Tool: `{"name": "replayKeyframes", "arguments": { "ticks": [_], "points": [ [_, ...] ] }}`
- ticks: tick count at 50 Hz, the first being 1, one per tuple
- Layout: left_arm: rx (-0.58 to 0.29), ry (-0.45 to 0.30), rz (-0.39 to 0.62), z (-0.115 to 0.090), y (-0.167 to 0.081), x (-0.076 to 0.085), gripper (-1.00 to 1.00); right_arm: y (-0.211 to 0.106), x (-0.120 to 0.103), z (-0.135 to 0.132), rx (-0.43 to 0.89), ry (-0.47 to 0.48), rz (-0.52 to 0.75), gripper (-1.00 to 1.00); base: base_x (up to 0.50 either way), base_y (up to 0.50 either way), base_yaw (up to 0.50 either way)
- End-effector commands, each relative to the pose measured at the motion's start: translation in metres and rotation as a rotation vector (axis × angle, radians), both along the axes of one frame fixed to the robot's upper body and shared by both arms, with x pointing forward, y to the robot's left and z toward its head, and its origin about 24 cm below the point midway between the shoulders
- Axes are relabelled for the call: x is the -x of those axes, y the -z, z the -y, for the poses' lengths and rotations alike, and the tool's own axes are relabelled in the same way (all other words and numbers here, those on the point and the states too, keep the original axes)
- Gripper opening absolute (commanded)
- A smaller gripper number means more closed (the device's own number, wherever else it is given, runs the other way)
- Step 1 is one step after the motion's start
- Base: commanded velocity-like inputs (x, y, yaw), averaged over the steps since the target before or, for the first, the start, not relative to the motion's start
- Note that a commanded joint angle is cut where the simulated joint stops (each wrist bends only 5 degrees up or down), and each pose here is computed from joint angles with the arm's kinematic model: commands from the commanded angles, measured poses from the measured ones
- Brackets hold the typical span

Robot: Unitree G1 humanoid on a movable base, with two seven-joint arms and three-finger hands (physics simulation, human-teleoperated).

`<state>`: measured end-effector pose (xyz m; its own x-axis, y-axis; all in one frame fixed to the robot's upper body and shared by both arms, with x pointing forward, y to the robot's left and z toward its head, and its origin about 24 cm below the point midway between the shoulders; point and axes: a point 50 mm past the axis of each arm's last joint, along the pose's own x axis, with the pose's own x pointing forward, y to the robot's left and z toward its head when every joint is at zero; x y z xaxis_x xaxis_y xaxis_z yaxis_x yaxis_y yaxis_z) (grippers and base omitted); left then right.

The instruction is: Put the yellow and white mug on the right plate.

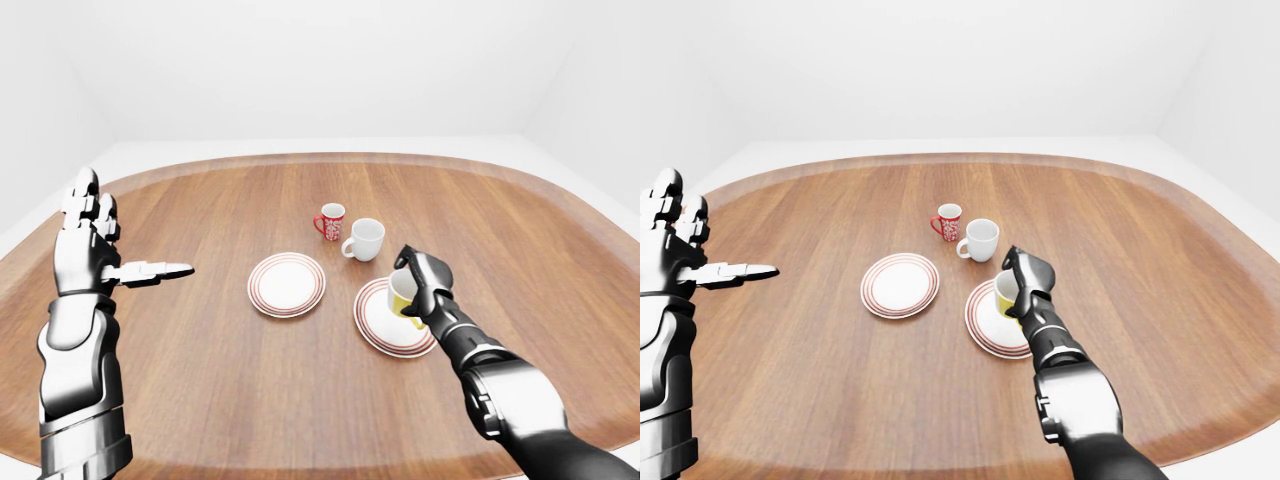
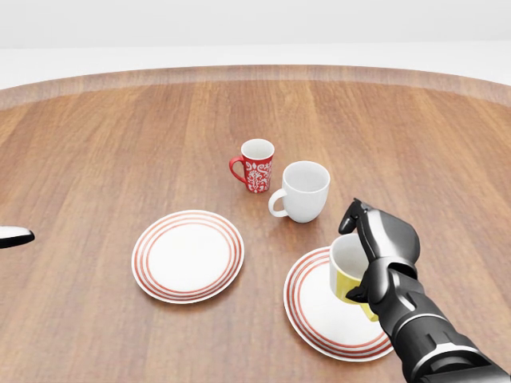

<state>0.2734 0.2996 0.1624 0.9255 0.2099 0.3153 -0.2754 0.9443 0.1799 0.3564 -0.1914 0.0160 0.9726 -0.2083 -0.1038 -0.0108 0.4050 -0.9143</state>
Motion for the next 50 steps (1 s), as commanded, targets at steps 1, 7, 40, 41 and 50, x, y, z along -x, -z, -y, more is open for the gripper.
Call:
{"name": "replayKeyframes", "arguments": {
  "ticks": [1, 7, 40, 41, 50],
  "points": [
    [0.001, 0.002, -0.003, 0.0003, 0.0009, -0.0002, 1.00, -0.0031, -0.0015, -0.0027, 0.083, -0.040, 0.024, -1.00, 0.00, 0.00, 0.00],
    [-0.003, 0.002, -0.002, 0.0004, 0.0003, 0.0001, 1.00, -0.0047, -0.0033, -0.0051, 0.093, -0.058, 0.017, -1.00, 0.00, 0.00, 0.00],
    [-0.001, -0.001, -0.005, -0.0002, 0.0009, -0.0003, 1.00, -0.0082, -0.0068, -0.0084, 0.118, -0.092, -0.003, -1.00, 0.00, 0.00, 0.00],
    [-0.002, -0.002, -0.005, -0.0002, 0.0010, -0.0001, 1.00, -0.0083, -0.0069, -0.0083, 0.117, -0.092, -0.003, -1.00, 0.00, 0.00, 0.00],
    [-0.002, -0.001, -0.006, 0.0003, 0.0013, -0.0004, 1.00, -0.0063, -0.0058, -0.0079, 0.096, -0.082, -0.013, 1.00, 0.00, 0.00, 0.00]
  ]
}}
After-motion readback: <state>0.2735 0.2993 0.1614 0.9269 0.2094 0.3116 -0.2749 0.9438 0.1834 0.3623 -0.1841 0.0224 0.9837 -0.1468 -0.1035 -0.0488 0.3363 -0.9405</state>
